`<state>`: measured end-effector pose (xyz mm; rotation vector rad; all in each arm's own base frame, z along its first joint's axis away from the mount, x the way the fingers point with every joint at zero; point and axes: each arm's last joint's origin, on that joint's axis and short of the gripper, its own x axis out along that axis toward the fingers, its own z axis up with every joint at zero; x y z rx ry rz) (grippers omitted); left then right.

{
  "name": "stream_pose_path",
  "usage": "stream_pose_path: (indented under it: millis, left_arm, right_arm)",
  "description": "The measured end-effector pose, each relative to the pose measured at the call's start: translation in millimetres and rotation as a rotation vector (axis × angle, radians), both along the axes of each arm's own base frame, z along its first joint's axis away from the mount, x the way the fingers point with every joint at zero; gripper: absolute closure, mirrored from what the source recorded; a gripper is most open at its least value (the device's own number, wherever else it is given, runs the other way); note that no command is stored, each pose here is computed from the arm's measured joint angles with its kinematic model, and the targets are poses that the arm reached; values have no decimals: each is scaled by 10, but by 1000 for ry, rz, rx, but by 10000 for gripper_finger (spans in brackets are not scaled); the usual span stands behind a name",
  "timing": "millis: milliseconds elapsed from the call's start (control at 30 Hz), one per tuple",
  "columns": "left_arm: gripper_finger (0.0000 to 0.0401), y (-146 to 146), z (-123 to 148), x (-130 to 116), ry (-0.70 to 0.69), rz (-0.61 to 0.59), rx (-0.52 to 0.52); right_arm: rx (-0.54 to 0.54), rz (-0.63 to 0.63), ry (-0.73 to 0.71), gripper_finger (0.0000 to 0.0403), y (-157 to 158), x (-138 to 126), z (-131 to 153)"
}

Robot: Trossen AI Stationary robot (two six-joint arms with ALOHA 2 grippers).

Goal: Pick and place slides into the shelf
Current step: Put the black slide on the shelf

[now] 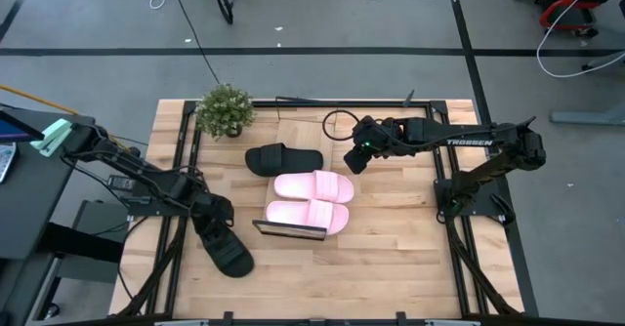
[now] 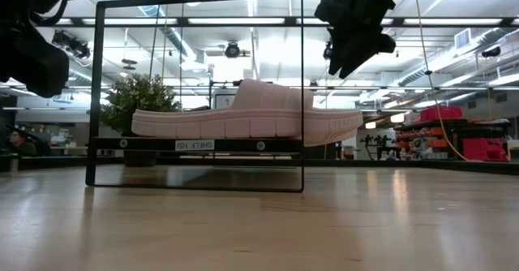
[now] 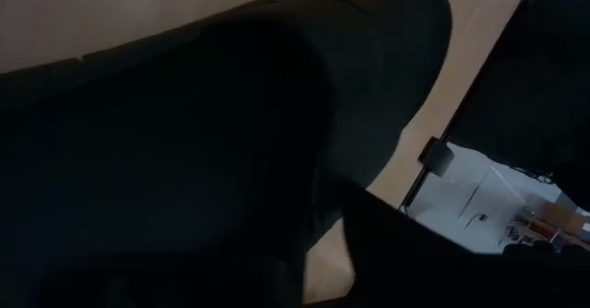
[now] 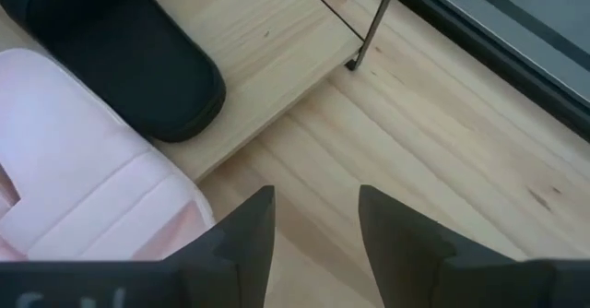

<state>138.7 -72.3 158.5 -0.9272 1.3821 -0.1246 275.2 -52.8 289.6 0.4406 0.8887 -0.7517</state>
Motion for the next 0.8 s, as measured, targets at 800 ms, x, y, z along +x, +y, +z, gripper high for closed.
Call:
stream_pose_path:
  millis: [800]
  left_arm:
    - [389,-74,497,100,-53,-161,-93]
  right_arm:
    - [-19,-11,3,257,-5,-1,1]
